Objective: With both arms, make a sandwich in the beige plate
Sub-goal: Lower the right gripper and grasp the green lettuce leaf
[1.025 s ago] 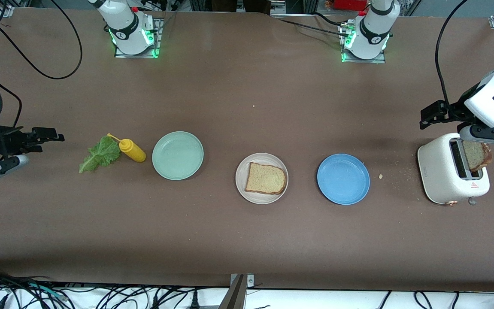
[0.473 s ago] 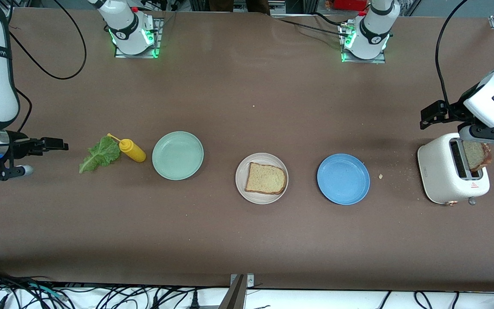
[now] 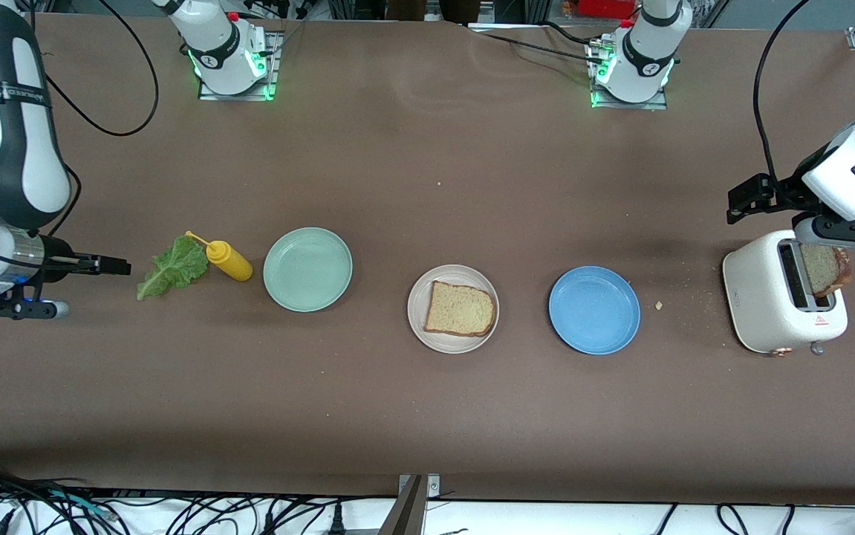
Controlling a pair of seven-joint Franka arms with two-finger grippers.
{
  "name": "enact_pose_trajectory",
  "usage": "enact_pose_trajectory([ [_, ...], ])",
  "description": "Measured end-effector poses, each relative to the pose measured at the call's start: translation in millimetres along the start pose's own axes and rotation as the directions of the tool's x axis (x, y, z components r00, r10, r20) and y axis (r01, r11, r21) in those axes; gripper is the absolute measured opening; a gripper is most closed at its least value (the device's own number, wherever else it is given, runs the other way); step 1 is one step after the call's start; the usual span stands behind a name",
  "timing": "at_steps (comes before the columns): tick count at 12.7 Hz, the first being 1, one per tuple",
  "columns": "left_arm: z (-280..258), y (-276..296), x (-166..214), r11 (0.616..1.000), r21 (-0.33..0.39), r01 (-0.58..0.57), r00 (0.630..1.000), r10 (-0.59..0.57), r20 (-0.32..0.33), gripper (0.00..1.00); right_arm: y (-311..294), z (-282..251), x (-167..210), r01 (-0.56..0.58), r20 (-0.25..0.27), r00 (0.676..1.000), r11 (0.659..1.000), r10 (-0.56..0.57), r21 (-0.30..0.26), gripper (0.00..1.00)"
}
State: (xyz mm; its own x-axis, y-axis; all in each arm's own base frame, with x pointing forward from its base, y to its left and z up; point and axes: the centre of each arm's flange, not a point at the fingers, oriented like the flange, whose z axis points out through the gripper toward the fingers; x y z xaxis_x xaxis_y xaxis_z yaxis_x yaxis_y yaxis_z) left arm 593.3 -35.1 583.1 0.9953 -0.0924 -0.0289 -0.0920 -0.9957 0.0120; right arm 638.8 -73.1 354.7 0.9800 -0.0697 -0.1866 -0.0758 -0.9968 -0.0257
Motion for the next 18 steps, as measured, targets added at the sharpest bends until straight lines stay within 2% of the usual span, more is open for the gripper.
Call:
enact_pose_trajectory([
  [3,0,0,0,1.0,0.0,0.0,1.0,0.0,0.0,1.0,-4,30,-3,-0.012,-0.017,1.0,1.0,0.012,-0.001,1.0],
  [13,0,0,0,1.0,0.0,-0.001,1.0,0.001,0.0,1.0,-19,129,-40,-0.059,-0.139,0.989,0.998,0.059,0.005,1.0],
  [18,0,2,0,1.0,0.0,-0.004,1.0,0.004,0.0,1.0,-18,160,-59,-0.063,-0.168,0.984,0.998,0.063,0.004,1.0],
])
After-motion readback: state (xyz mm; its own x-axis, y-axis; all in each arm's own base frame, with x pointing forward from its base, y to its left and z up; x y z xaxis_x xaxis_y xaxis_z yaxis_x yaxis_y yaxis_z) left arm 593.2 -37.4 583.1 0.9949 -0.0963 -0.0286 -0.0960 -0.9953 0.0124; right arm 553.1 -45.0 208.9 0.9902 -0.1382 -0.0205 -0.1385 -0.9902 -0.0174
